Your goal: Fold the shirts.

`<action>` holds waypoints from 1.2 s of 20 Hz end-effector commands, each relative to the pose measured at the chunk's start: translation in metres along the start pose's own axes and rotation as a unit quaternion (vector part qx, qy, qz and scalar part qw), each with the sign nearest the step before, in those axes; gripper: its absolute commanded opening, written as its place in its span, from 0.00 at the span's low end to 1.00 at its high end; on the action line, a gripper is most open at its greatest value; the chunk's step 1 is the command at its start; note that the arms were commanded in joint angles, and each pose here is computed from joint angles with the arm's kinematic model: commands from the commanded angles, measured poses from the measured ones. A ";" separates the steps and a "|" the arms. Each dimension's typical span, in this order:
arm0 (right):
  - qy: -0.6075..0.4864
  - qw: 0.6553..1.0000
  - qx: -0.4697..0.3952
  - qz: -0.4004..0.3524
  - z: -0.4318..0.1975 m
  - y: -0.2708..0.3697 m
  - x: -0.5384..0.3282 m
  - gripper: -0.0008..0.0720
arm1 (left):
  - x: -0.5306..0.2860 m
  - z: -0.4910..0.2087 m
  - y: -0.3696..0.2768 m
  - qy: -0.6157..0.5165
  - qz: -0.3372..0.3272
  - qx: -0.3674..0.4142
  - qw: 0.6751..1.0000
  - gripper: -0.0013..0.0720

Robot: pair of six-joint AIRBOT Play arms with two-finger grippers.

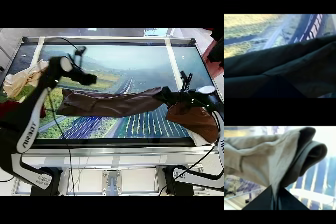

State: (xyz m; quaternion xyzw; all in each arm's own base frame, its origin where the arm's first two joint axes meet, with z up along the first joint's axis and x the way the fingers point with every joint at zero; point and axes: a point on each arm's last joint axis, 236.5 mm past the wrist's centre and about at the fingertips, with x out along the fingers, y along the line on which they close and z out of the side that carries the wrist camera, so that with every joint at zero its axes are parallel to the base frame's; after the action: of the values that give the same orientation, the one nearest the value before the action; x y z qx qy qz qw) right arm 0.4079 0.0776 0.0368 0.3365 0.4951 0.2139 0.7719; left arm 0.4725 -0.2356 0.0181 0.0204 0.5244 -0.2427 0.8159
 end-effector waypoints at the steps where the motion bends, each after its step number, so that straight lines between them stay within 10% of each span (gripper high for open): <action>1: 0.008 0.999 -0.038 0.010 0.004 0.041 -0.011 0.05 | 0.056 -0.042 -0.057 0.066 -0.033 0.055 0.996 0.03; 14: 0.016 0.984 -0.172 0.035 0.001 0.159 0.004 0.05 | 0.108 -0.056 -0.085 0.093 -0.051 0.049 0.993 0.03; 19: 0.001 0.977 -0.205 0.057 -0.008 0.216 0.027 0.04 | -0.024 0.025 0.018 0.026 0.147 0.120 0.981 0.03; 24: -0.008 0.969 -0.224 0.100 -0.041 0.277 0.133 0.04 | -0.179 0.040 0.111 -0.057 0.254 0.030 0.965 0.03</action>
State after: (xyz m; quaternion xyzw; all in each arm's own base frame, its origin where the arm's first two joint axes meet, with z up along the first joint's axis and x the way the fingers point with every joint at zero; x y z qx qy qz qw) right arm 0.4154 0.3046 0.1551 0.1948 0.4243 0.3816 0.7977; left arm 0.5010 -0.1607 0.1066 0.1660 0.4707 -0.1301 0.8567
